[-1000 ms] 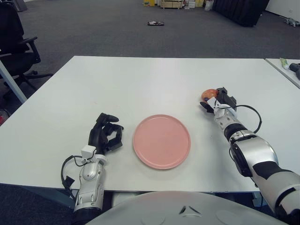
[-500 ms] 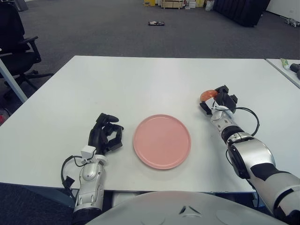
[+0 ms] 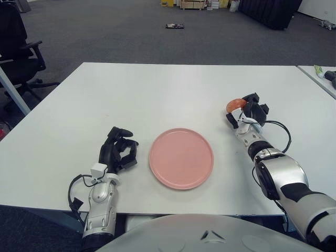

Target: Put the apple into the plate.

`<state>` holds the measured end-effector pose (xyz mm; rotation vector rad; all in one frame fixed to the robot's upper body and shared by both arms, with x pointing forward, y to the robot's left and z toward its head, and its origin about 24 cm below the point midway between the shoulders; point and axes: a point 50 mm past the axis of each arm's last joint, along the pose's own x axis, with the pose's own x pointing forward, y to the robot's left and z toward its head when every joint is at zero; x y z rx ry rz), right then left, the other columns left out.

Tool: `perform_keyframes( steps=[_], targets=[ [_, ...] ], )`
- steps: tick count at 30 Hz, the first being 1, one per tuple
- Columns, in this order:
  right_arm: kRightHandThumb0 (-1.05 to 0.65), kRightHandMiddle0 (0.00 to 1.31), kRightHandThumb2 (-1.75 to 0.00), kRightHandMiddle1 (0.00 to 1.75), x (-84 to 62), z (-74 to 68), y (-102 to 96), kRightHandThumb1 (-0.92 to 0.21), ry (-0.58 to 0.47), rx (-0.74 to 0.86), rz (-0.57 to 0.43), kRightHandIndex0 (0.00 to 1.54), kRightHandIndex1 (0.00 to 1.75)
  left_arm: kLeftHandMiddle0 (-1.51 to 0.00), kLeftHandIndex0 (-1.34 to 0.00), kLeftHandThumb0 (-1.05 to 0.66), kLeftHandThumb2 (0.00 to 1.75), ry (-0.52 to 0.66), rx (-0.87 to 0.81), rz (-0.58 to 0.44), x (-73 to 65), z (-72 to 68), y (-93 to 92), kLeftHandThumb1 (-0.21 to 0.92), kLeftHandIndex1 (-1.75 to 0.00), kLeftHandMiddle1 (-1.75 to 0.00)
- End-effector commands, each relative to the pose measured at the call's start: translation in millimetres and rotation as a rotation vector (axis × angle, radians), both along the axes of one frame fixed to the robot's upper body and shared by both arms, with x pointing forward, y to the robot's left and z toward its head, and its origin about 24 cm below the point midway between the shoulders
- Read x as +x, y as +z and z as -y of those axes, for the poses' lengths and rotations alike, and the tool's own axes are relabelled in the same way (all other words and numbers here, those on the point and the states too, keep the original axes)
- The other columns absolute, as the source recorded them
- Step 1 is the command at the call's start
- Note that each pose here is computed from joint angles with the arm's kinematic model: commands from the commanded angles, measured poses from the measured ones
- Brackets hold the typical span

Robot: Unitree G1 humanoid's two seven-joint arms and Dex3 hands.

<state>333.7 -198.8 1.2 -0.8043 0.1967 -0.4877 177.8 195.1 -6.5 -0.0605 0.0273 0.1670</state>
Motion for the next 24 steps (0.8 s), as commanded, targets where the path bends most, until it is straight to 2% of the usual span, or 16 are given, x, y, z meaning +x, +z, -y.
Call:
perform_keyframes(
  steps=[1,17,24],
  targets=[
    [0.0,0.56,-1.57,1.75,4.3,-2.8,8.6,-0.07,-0.005,0.032,0.072,0.85,1.64,-0.6,-0.43,-0.01,1.12,0.005,-0.005,-0.005,1.1,-0.1,0.6,0.42,-1.75,-1.47],
    [0.0,0.56,-1.58,1.75,5.6,-3.7,16.3,-0.06,-0.024,0.114,0.176,0.84,1.65,-0.59,-0.41,-0.01,1.15,0.002,0.013,0.001,2.6,-0.5,0.4,0.41,-1.75,-1.52],
    [0.0,0.56,-1.59,1.75,6.7,-5.6,26.5,-0.07,-0.005,0.173,0.288,0.84,1.66,-0.6,-0.42,-0.01,1.14,0.001,0.016,-0.005,3.1,-1.0,0.1,0.41,-1.75,-1.5]
  ],
)
